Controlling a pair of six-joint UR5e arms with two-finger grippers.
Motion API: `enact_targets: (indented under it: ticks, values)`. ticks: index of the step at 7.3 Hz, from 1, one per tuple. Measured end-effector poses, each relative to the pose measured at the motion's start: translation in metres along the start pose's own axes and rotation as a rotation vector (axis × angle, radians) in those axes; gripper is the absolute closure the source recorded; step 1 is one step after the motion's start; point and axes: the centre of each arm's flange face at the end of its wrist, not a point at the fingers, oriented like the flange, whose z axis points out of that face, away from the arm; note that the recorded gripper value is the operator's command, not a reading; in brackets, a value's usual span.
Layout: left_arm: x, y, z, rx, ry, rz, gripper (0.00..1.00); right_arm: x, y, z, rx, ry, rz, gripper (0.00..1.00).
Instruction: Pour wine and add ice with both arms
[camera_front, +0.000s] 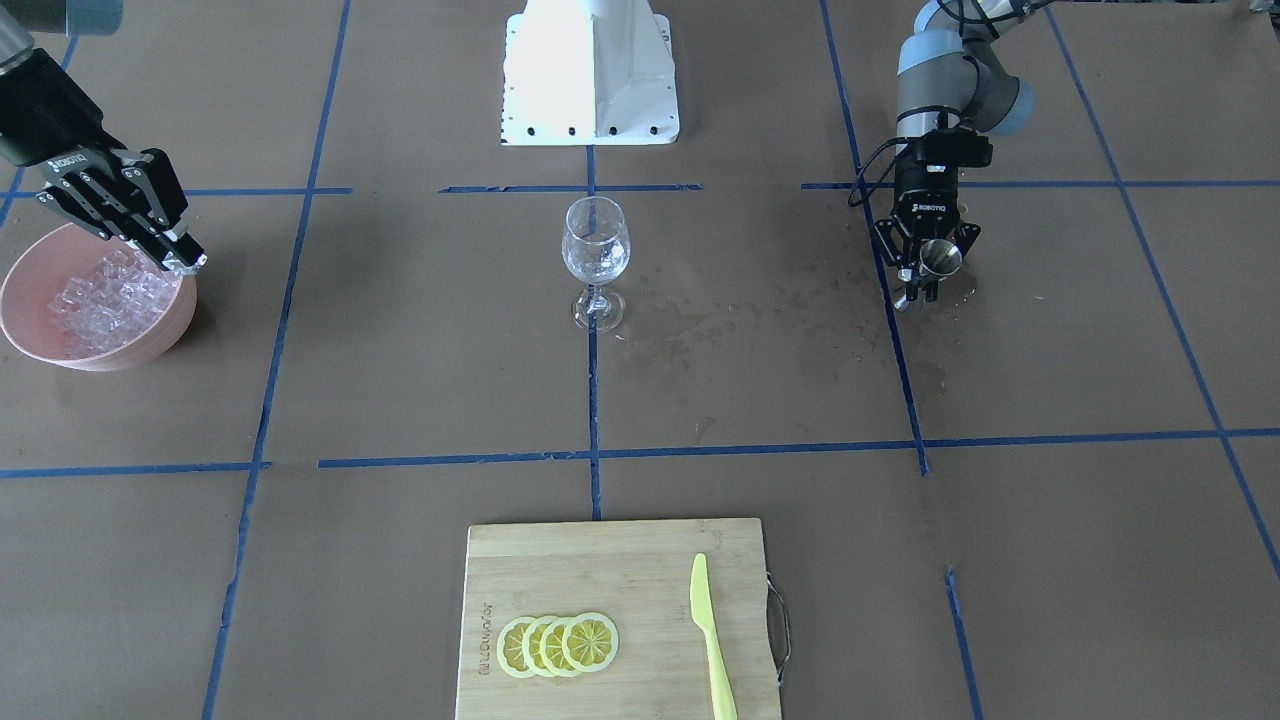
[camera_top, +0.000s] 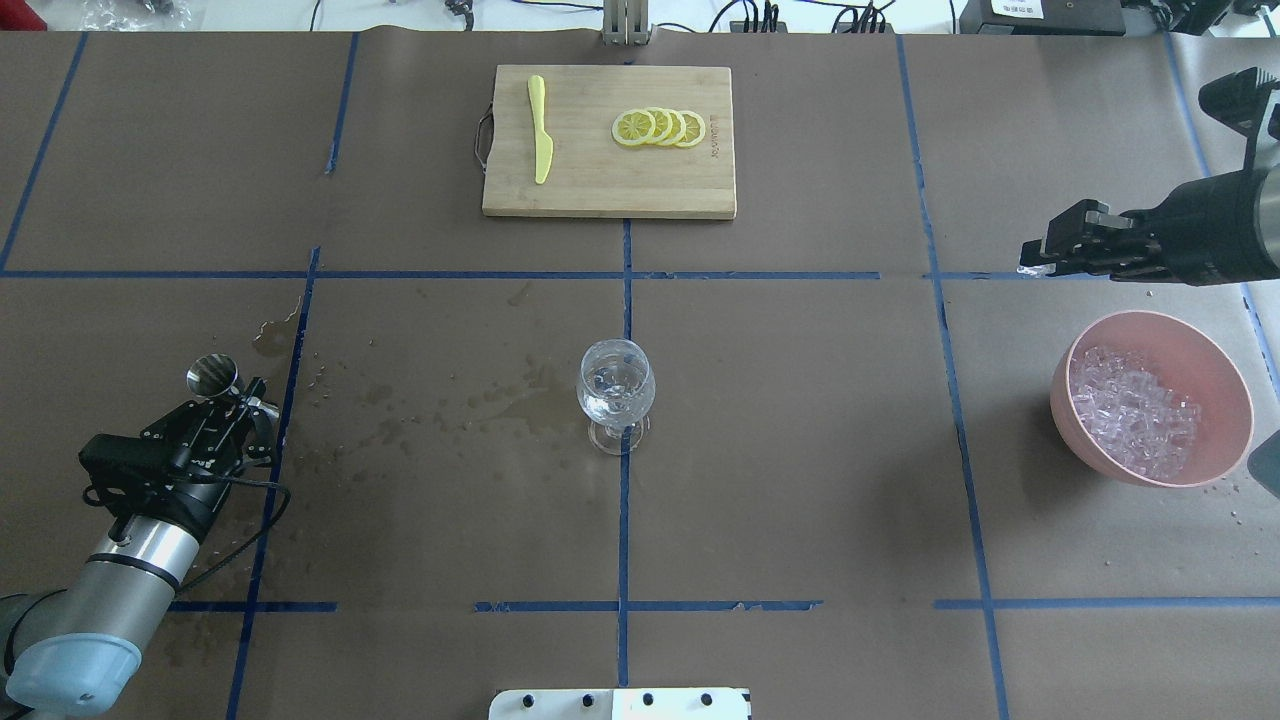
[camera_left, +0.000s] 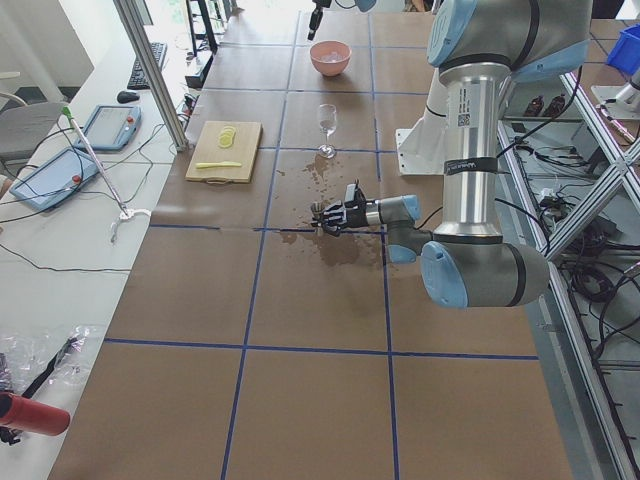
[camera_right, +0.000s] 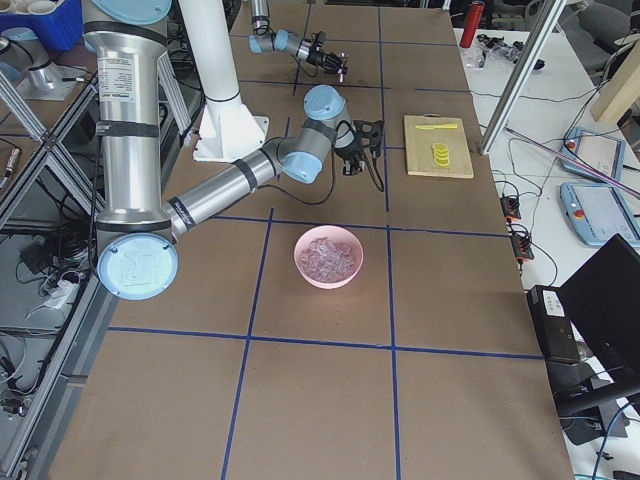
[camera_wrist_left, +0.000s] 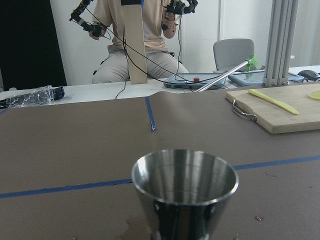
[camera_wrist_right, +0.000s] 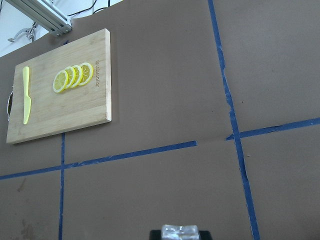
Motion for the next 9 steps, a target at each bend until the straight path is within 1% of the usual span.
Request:
enact_targets:
  ticks: [5, 6, 7, 9]
  values:
    - [-0.0046, 0.0049, 0.0036, -0.018, -0.002, 0.012, 0.98, -0.0004, 0.0000, 0.0002, 0.001, 0.000, -0.001, 1.00]
    - [-0.0046, 0.0054, 0.0038, -0.024, 0.001, 0.012, 0.93, -0.0002, 0.0000, 0.0002, 0.001, 0.000, 0.000, 1.00]
    - [-0.0048, 0.0057, 0.0042, -0.028, 0.002, 0.012, 0.86, 0.0001, 0.0001, 0.0002, 0.001, 0.001, 0.000, 1.00]
    - [-0.0051, 0.0057, 0.0047, -0.032, 0.003, 0.017, 0.78, -0.0001, 0.0000, 0.0002, 0.001, 0.000, 0.000, 1.00]
